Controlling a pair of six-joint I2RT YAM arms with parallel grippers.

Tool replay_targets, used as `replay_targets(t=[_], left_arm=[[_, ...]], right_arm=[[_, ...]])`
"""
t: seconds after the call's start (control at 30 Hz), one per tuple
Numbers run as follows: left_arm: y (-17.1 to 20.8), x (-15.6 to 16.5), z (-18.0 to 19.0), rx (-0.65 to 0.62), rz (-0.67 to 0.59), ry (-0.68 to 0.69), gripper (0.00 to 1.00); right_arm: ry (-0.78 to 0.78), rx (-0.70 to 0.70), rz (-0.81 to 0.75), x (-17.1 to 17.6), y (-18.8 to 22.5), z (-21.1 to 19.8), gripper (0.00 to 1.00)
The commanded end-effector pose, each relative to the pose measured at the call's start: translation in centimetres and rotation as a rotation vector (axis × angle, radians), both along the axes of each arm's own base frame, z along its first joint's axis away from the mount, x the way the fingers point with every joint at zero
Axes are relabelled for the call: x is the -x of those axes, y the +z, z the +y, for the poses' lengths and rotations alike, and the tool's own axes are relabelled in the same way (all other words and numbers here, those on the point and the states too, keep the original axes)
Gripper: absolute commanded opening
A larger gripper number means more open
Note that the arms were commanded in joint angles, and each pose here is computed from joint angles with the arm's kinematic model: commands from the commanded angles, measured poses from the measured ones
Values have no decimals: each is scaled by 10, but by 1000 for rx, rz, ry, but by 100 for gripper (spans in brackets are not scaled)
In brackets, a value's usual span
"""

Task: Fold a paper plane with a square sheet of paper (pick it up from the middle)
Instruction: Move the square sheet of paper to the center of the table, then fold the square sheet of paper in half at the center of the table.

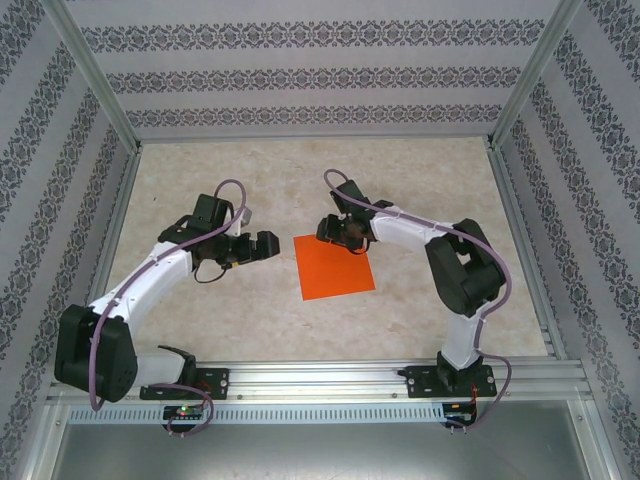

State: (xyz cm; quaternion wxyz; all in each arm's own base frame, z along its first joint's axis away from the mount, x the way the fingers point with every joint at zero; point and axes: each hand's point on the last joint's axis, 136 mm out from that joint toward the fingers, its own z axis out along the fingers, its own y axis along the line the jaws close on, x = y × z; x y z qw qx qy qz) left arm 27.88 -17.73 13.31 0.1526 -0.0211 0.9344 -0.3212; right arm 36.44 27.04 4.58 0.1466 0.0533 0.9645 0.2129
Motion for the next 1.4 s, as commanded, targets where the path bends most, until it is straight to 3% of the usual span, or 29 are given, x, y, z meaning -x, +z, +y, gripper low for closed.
replay_targets(t=[0.0, 0.23, 0.47, 0.7, 0.87, 1.03, 1.37], left_arm=[[-1, -9, -23, 28, -12, -28, 100], [-14, -21, -33, 8, 16, -33, 100], [-10, -28, -36, 3, 5, -44, 100], [-7, -29, -38, 9, -3, -51, 100], [-5, -28, -32, -9, -33, -35, 100], [-10, -30, -25, -39, -33, 0, 100], [-4, -40, 2, -140, -87, 124, 100]], right_arm=[[61, -43, 30, 0, -11, 17, 52], [-93, 95, 96, 4, -42, -15, 52], [-260, -9, 75, 28, -41, -16, 51], [-94, 84, -32, 17, 5, -6, 56], [21, 311, -79, 34, 37, -23, 67], [85, 452, -49, 57, 32, -34, 75], [157, 437, 39, 73, 4, -16, 82]])
